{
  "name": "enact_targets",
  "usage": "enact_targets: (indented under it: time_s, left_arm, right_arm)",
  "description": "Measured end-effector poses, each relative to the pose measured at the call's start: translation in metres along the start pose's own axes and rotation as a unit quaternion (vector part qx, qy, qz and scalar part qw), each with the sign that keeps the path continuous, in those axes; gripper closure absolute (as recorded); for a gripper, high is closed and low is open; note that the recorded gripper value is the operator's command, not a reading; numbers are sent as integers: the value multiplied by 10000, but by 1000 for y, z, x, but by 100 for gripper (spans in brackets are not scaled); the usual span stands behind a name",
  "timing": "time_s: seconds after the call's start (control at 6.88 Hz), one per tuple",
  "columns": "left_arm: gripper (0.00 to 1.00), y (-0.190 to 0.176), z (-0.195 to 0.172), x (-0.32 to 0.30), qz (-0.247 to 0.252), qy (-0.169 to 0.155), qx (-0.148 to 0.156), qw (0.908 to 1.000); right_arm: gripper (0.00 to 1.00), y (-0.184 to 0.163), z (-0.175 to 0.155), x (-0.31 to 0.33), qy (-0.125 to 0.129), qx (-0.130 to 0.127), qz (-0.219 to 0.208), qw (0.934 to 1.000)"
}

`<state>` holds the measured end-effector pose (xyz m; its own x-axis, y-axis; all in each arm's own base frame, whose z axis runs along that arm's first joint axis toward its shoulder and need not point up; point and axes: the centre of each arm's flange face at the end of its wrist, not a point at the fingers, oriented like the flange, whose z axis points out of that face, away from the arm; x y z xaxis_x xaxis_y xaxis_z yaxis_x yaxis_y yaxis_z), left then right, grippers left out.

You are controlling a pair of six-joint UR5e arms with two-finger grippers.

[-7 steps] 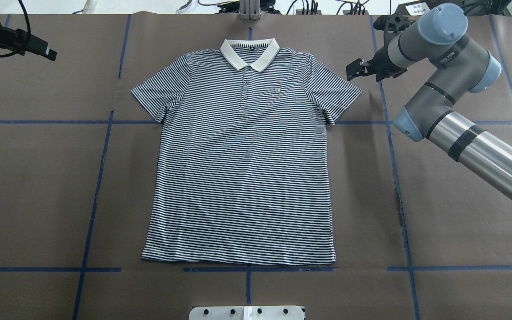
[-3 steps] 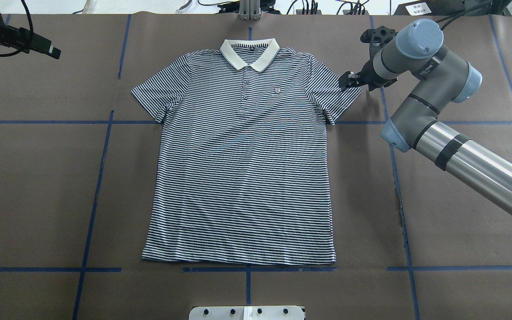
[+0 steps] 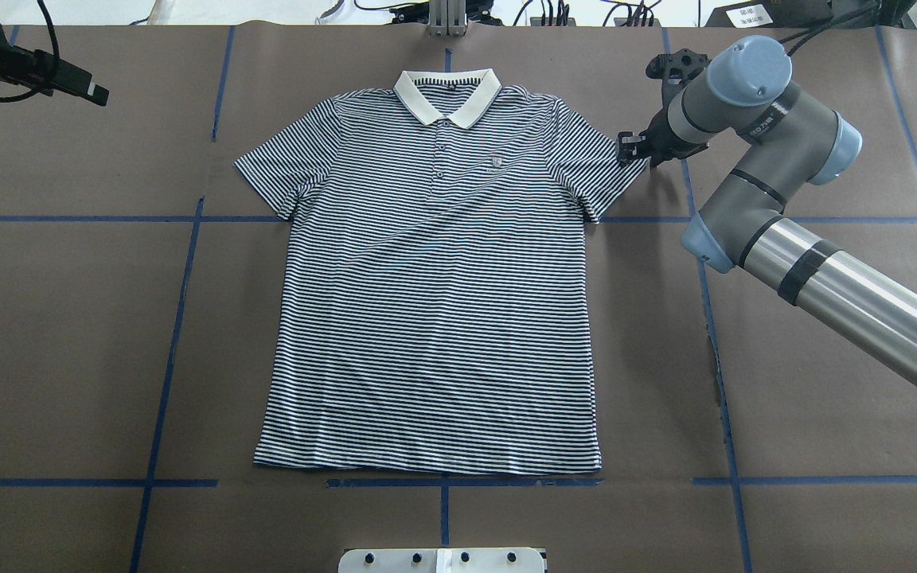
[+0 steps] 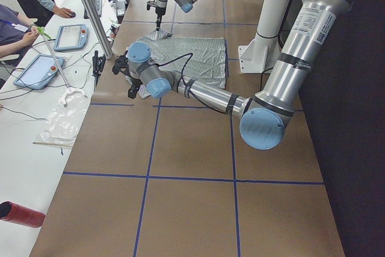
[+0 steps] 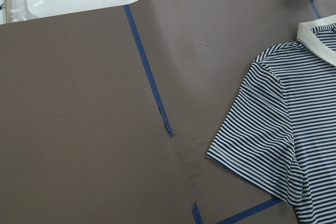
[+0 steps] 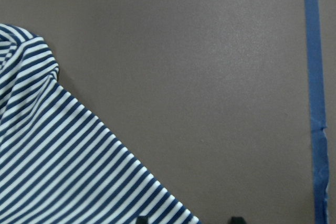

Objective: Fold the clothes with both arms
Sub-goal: 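Grasp the short sleeve nearest the right gripper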

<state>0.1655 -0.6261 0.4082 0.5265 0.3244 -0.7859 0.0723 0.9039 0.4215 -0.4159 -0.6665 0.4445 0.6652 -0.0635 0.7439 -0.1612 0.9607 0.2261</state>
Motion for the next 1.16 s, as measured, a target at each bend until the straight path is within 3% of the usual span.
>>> enact_targets:
  time_s: [0.29,0.73,1.16]
  left_arm:
    - [0,0,1,-1,-5,-4,-6,10000]
    - [0,-1,0,1,2,0,9,10000]
    - [0,-1,0,2,17,9,9,10000]
  right_arm:
    - [100,-5,-4,-7,-30,31,-13,10000]
    - [100,-13,-18,-23,-162,143,-74,9997]
    - [100,-24,-67,-75,-627,424,-152,9970]
